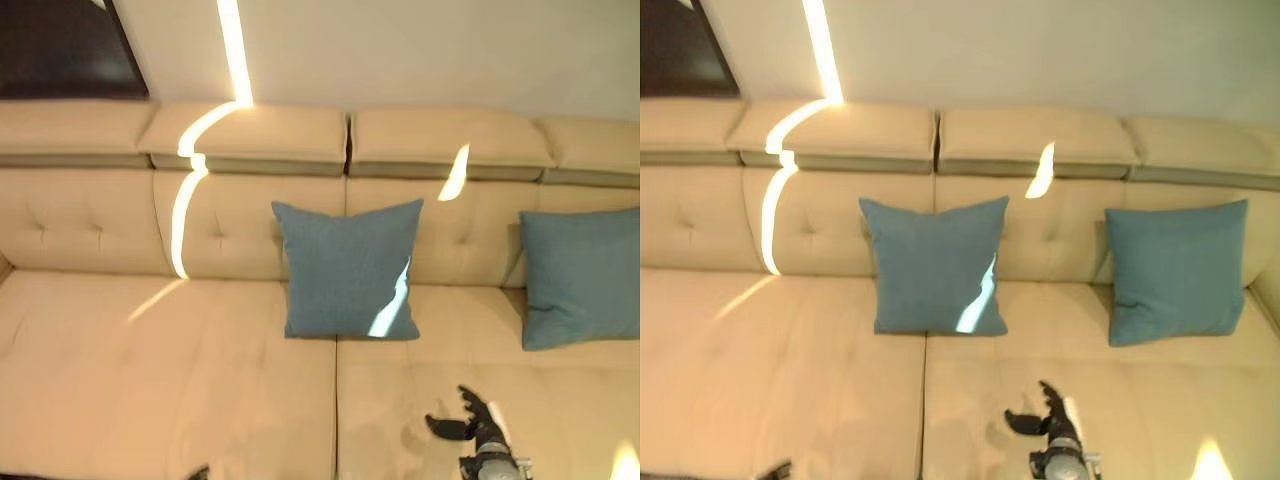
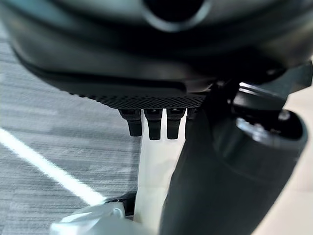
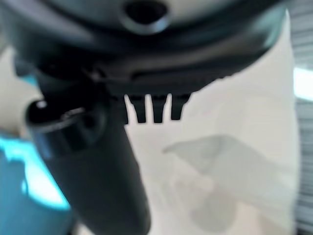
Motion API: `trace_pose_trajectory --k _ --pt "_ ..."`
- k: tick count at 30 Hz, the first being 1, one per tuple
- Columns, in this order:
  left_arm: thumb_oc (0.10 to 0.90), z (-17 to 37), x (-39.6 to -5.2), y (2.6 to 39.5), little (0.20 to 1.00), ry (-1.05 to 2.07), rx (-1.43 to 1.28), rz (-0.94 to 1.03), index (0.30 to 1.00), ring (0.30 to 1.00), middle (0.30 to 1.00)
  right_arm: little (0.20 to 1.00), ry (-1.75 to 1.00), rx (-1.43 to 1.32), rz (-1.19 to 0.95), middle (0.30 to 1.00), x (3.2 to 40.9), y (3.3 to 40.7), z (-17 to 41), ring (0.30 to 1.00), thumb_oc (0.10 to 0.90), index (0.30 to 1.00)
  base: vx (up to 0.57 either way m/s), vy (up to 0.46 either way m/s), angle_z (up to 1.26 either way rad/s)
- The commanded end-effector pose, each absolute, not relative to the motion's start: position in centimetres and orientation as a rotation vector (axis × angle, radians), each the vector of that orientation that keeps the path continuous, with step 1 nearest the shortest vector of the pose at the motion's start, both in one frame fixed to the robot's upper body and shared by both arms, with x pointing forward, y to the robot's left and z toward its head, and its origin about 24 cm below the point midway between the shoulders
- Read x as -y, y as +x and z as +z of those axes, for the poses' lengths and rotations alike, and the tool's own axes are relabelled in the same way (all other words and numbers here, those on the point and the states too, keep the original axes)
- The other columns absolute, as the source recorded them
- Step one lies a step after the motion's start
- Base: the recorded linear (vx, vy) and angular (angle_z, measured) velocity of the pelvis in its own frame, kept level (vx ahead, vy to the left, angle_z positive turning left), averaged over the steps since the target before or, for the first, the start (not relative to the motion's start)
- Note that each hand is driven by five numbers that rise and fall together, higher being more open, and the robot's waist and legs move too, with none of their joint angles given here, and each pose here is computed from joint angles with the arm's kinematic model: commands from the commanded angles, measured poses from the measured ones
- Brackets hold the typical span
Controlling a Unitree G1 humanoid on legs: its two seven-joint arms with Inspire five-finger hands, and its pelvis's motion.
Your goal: Pick up all the scattered cushions and arrange them neatly on the sofa.
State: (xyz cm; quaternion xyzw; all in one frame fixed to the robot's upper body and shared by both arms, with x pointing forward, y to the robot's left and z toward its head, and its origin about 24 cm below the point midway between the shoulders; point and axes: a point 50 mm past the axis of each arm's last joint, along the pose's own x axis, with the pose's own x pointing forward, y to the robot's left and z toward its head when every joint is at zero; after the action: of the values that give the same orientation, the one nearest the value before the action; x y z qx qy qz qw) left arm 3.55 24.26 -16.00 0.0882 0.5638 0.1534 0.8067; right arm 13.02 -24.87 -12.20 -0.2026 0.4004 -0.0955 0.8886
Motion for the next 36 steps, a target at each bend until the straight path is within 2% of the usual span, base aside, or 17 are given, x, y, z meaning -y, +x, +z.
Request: trace_pose_trajectory --k 1,5,11,15,20,24,30,36 --pt "0.8 -14.4 -27.1 8.2 0.9 0.319 -1.058 0.315 0.9 0.9 0.9 0.9 -0.538 -0.703 -0.267 0.9 28.6 16.1 -9.4 0.9 0.8 0.9 -0.04 0.044 -0.19" --pt "0.8 -14.6 -27.4 8.1 0.9 0.334 -1.083 0.335 0.9 0.9 0.9 0.9 -0.54 -0.765 -0.241 0.9 27.8 16.0 -10.6 0.9 0.8 0.9 -0.26 0.047 -0.19" --pt "0.8 -13.8 -27.7 10.9 0.9 0.401 -1.014 0.313 0.9 0.9 0.9 0.9 -0.498 -0.794 -0.239 0.9 26.6 15.7 -11.4 0.9 0.8 0.9 -0.24 -0.054 0.29" --pt "0.8 -13.7 -27.0 11.7 0.9 0.372 -0.996 0.315 0.9 0.9 0.9 0.9 -0.49 -0.748 -0.226 0.9 25.9 17.4 -10.9 0.9 0.8 0.9 -0.29 -0.316 0.53" --pt "0.8 -13.5 -25.7 13.9 0.9 0.39 -0.952 0.259 0.9 0.9 0.9 0.9 -0.544 -0.713 -0.249 0.9 26.9 18.7 -9.9 0.9 0.8 0.9 -0.3 -0.118 0.63" --pt "0.8 -13.6 -25.7 13.6 0.9 0.399 -0.962 0.255 0.9 0.9 0.9 0.9 -0.54 -0.736 -0.249 0.9 27.0 18.1 -10.2 0.9 0.8 0.9 -0.26 -0.041 0.55" --pt "0.8 -14.6 -25.1 11.9 0.9 0.419 -1.042 0.206 0.9 0.9 0.9 0.9 -0.493 -0.873 -0.253 0.9 26.8 15.0 -12.3 0.9 0.8 0.9 -0.07 0.081 0.75" --pt "0.8 -14.8 -24.9 11.4 0.9 0.443 -1.068 0.18 0.9 0.9 0.9 0.9 -0.506 -0.901 -0.217 0.9 26.0 14.9 -12.7 0.9 0.8 0.9 -0.03 0.149 0.47"
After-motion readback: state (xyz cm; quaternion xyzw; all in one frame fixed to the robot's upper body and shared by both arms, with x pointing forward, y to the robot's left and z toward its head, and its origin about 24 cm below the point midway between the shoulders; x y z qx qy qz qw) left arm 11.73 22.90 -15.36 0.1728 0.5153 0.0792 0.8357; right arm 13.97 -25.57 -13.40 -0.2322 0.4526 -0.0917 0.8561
